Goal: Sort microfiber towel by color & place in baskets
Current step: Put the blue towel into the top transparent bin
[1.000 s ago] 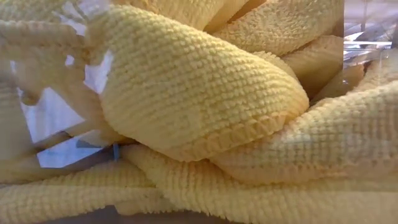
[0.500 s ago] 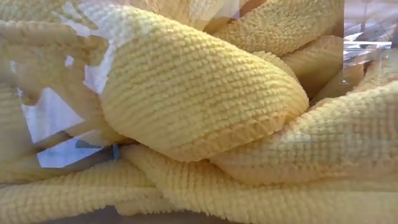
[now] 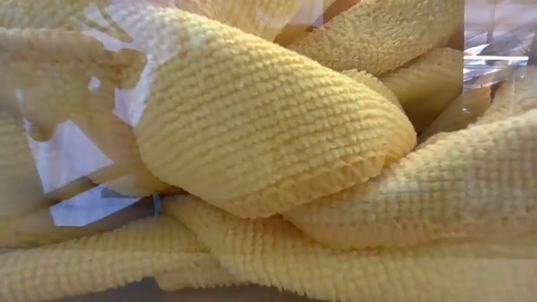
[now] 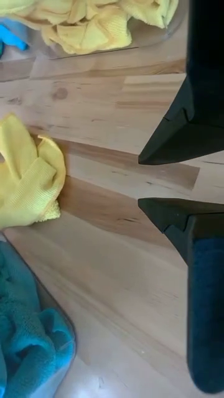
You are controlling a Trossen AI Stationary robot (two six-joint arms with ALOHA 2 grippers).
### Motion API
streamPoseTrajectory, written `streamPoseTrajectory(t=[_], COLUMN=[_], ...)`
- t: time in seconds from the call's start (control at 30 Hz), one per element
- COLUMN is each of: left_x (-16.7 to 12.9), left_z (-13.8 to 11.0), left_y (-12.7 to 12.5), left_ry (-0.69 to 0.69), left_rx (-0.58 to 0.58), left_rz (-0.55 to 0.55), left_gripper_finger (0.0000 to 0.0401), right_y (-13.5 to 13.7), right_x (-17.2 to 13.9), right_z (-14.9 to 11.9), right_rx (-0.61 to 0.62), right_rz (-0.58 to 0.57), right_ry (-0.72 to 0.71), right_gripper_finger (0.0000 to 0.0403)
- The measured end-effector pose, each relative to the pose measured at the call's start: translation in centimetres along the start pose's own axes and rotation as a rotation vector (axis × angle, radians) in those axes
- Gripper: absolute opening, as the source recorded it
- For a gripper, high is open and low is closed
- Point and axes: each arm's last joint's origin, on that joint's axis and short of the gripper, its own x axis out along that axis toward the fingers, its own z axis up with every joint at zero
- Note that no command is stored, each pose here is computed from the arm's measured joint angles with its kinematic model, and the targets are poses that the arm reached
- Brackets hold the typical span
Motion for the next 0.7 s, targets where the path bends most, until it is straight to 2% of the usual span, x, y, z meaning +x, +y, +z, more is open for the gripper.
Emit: streamPoseTrajectory(t=[0.23, 0.4, 0.53, 0.7], left_x=[0.0, 0.0, 0.0, 0.0], left_z=[-0.1, -0.1, 0.0, 0.0], left_y=[0.0, 0.1, 0.1, 0.0], left_ry=[0.007, 0.001, -0.004, -0.011], left_rx=[0.002, 0.002, 0.001, -0.002], left_rz=[0.003, 0.013, 0.020, 0.019], left_gripper_finger=[0.0085, 0.0085, 0.0085, 0.0085], right_y=[-3.0, -4.0, -4.2, -5.0], right_x=[-2.0, -3.2, -1.5, 0.4], right_z=[-4.0, -6.8, -8.9, -10.1], right_rx=[0.141, 0.178, 0.192, 0.227], right_rz=[0.057, 0.186, 0.186, 0.123], right_ry=[-0.272, -0.539, -0.539, -0.512], right_gripper_finger=[0.0129, 0.0129, 0.0129, 0.0129])
